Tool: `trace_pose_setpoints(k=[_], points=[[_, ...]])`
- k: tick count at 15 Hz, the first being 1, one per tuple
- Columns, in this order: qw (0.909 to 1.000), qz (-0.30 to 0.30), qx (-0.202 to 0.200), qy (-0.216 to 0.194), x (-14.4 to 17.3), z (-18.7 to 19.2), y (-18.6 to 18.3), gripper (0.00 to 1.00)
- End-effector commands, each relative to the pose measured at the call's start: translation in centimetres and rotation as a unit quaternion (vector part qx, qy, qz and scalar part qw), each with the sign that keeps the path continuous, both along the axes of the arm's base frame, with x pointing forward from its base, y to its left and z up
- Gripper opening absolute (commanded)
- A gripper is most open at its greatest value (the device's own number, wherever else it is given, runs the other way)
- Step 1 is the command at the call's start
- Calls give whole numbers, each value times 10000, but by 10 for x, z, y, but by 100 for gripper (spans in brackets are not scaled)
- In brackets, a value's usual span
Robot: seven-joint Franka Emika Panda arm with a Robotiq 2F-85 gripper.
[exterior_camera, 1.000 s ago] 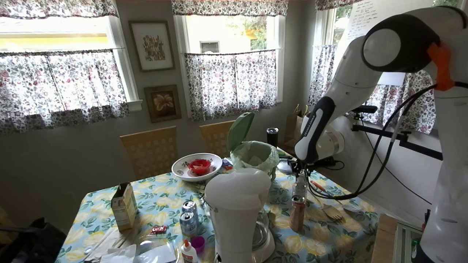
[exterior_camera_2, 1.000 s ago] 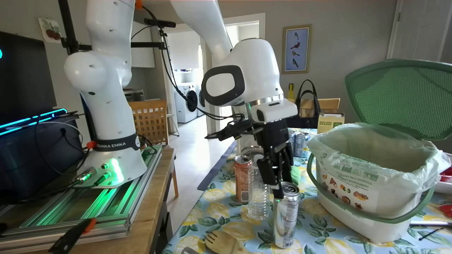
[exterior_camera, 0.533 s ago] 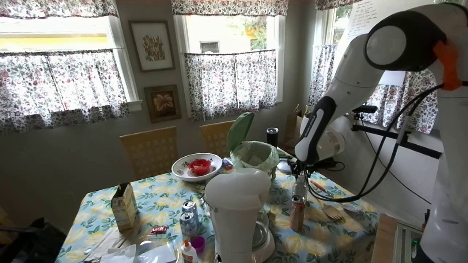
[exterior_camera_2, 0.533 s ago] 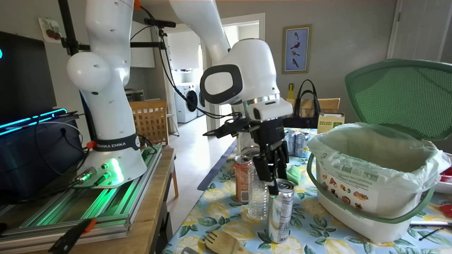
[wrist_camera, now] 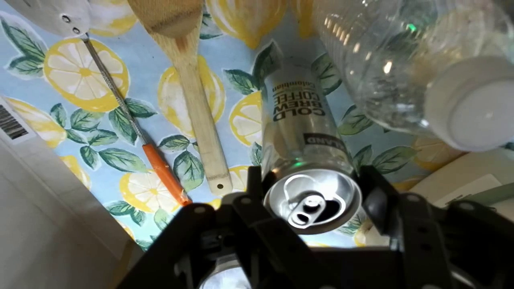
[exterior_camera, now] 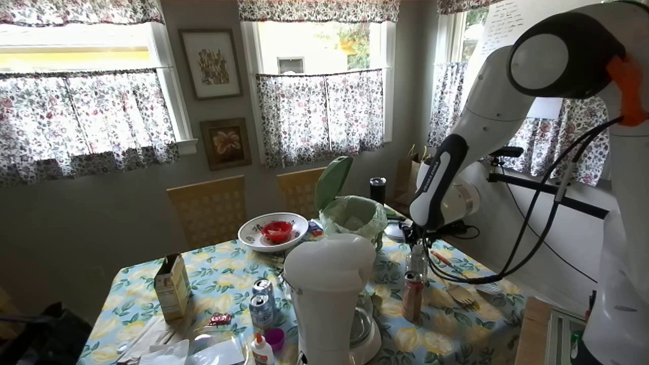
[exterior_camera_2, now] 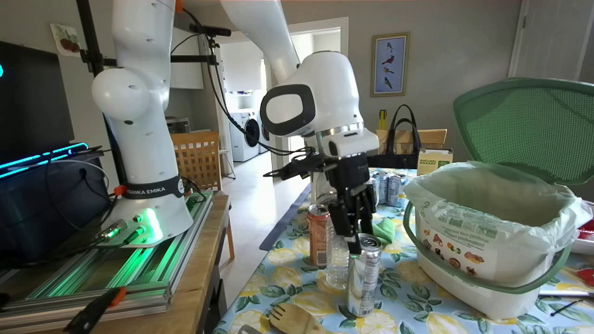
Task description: Put the bottle and two cans in a straight line
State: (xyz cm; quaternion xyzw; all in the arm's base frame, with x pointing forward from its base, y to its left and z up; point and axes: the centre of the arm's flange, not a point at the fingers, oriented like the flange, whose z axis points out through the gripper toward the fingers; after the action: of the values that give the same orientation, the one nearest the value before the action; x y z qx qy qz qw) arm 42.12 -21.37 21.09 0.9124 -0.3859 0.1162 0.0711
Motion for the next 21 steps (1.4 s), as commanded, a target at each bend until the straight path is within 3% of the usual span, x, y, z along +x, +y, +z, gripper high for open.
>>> trace_pose_setpoints(k=[1,2,5,13,21], points=[[10000,-69,40,-18,-7,12,8,61],[10000,-65,41,-8,-7,12,8,87],[10000,-69,31,-6,-8,14,8,100],[10000,-88,5,-45,-7,17,6,100],[9988,-137,265,-387,-5,51,5,100]])
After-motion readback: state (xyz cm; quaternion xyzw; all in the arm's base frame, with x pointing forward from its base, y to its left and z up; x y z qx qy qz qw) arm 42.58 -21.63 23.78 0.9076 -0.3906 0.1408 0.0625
